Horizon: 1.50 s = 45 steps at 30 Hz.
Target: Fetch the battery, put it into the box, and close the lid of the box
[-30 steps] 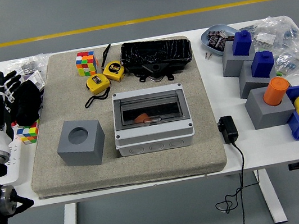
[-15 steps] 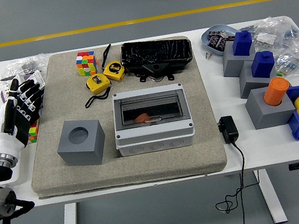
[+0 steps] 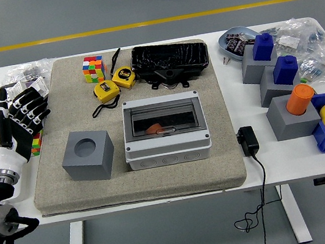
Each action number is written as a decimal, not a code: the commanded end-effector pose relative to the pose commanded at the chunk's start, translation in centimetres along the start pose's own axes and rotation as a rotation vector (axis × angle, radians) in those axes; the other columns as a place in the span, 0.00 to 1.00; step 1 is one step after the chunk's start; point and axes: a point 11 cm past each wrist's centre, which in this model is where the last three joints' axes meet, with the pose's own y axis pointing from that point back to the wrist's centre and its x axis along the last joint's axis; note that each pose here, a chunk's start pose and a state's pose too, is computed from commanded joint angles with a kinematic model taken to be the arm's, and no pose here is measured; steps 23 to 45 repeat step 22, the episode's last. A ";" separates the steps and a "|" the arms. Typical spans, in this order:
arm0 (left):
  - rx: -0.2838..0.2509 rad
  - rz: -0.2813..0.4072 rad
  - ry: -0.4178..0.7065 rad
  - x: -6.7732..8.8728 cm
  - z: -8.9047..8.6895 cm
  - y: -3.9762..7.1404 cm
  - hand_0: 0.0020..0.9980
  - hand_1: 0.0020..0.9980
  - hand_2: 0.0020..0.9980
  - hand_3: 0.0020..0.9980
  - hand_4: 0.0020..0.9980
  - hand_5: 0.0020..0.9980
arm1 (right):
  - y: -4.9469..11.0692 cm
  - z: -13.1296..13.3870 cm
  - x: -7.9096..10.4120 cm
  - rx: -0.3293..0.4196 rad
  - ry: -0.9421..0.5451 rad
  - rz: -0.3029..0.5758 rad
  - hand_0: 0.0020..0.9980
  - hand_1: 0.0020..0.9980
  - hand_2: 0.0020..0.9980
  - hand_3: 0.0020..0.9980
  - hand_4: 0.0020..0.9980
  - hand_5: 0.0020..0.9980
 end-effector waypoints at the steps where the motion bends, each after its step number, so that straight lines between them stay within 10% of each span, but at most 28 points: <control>1: 0.001 0.000 -0.003 0.0 0.0 0.0 0.57 0.63 0.59 0.62 1.00 1.00 | 0.0 0.0 0.0 0.000 0.001 0.000 0.84 0.75 0.75 0.79 1.00 1.00; 9: 0.009 -0.004 -0.016 -0.2 -0.4 0.1 0.58 0.63 0.60 0.59 1.00 0.85 | 0.0 0.2 -0.1 -0.004 -0.002 -0.001 0.84 0.75 0.74 0.78 1.00 1.00; 45: 0.006 -0.004 -0.039 -0.4 -0.2 0.0 0.59 0.63 0.60 0.59 1.00 0.85 | 0.0 0.0 -0.1 -0.004 -0.005 -0.001 0.84 0.75 0.74 0.78 1.00 1.00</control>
